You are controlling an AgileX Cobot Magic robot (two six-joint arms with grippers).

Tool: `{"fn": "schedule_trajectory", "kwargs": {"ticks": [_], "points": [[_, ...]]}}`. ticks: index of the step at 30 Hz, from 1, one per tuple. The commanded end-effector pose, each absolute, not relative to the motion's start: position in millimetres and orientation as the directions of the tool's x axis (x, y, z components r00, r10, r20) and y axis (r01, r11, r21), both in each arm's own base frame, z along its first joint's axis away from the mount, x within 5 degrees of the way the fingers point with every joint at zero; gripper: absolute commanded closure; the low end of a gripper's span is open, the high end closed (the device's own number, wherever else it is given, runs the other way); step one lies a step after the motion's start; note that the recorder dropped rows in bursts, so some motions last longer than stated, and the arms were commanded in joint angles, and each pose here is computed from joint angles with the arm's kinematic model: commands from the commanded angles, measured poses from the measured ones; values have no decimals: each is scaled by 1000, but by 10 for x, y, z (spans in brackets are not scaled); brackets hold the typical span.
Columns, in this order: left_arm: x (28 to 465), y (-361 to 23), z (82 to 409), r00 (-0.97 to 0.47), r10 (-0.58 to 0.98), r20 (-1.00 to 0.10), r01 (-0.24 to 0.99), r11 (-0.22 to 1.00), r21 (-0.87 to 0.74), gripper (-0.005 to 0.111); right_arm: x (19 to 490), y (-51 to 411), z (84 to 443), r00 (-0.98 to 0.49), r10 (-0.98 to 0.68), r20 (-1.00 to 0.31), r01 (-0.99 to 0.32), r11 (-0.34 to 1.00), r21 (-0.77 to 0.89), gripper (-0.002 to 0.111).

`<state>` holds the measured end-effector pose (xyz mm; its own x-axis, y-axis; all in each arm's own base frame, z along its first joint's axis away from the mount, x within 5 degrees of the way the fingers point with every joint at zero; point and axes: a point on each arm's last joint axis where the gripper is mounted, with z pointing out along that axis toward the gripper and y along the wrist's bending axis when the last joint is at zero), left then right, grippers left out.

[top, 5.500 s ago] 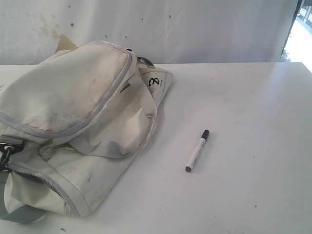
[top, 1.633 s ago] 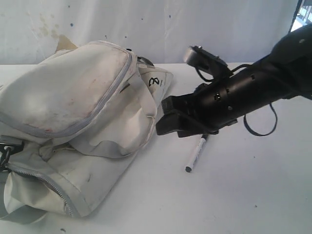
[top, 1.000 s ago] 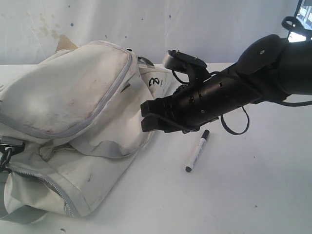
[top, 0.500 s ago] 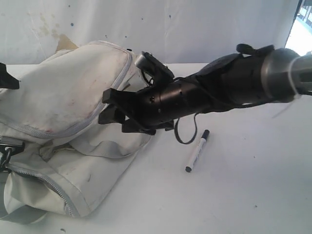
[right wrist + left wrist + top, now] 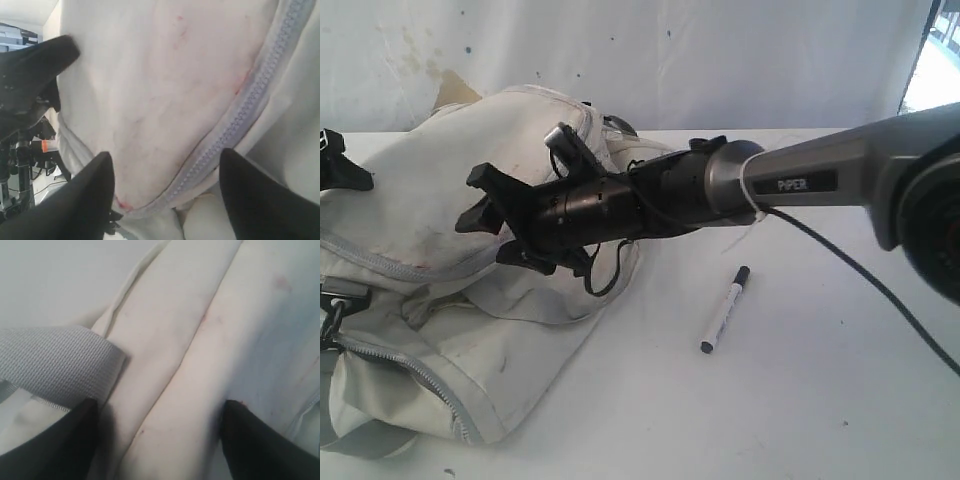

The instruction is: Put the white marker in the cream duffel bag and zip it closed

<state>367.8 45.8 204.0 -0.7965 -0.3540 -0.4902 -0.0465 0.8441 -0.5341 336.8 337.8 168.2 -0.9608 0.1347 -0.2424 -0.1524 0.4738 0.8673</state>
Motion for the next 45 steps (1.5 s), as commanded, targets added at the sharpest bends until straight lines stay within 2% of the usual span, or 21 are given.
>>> {"fn": "schedule_trajectory", "kwargs": {"ticks": [1,5,7,13,15,16,17,18,19,21,23,25,30,32,38,45], "points": [[3684,425,2074,-796,-371,-478,-40,820,-570,44,3395,3462,1496,-961,145,-235,-134,499,856,51],[3678,419,2071,-802,-363,-475,-34,821,-570,56,3416,3458,1364,-962,168,-214,-96,526,845,51],[3674,414,2072,-805,-361,-472,-31,819,-573,58,3435,3470,1312,-961,199,-192,-60,526,849,51],[3656,387,2074,-819,-349,-455,-16,807,-590,61,3527,3558,1285,-955,206,-213,-78,520,851,51],[3654,384,2075,-821,-350,-452,-17,805,-593,72,3575,3602,1303,-952,207,-224,-91,508,857,58],[3651,380,2075,-823,-348,-449,-15,803,-596,82,3573,3631,1288,-958,189,-214,-97,491,866,70],[3651,380,2075,-823,-352,-446,-19,801,-598,88,3566,3639,1276,-961,180,-208,-98,485,869,77],[3653,382,2075,-821,-375,-431,-42,792,-609,100,3538,3645,1277,-968,137,-212,-123,477,870,95],[3655,384,2084,-817,-386,-429,-51,788,-613,107,3527,3639,1271,-968,108,-225,-147,483,863,105],[3660,390,2084,-806,-444,-391,-110,762,-638,107,3532,3532,1301,-972,5,-234,-201,497,844,108],[3666,400,2083,-797,-475,-374,-143,750,-646,107,3610,3342,1332,-987,-16,-157,-143,518,843,108],[3666,397,2103,-784,-515,-346,-179,722,-668,107,3699,3132,1413,-990,-49,-136,-141,529,837,108],[3576,396,2410,-749,-539,-385,-148,703,-696,107,3905,2777,1659,-987,-10,-159,-141,514,846,108],[3524,379,2463,-766,-506,-396,-125,722,-681,107,3956,2725,1681,-987,5,-159,-133,519,844,108],[3344,437,2571,-695,-566,-443,-184,735,-653,107,4062,2685,1819,-974,-14,-225,-200,517,833,108],[3048,397,2507,-665,-607,-436,-235,724,-649,107,4185,2661,1963,-948,-9,-317,-277,514,812,108]]}}
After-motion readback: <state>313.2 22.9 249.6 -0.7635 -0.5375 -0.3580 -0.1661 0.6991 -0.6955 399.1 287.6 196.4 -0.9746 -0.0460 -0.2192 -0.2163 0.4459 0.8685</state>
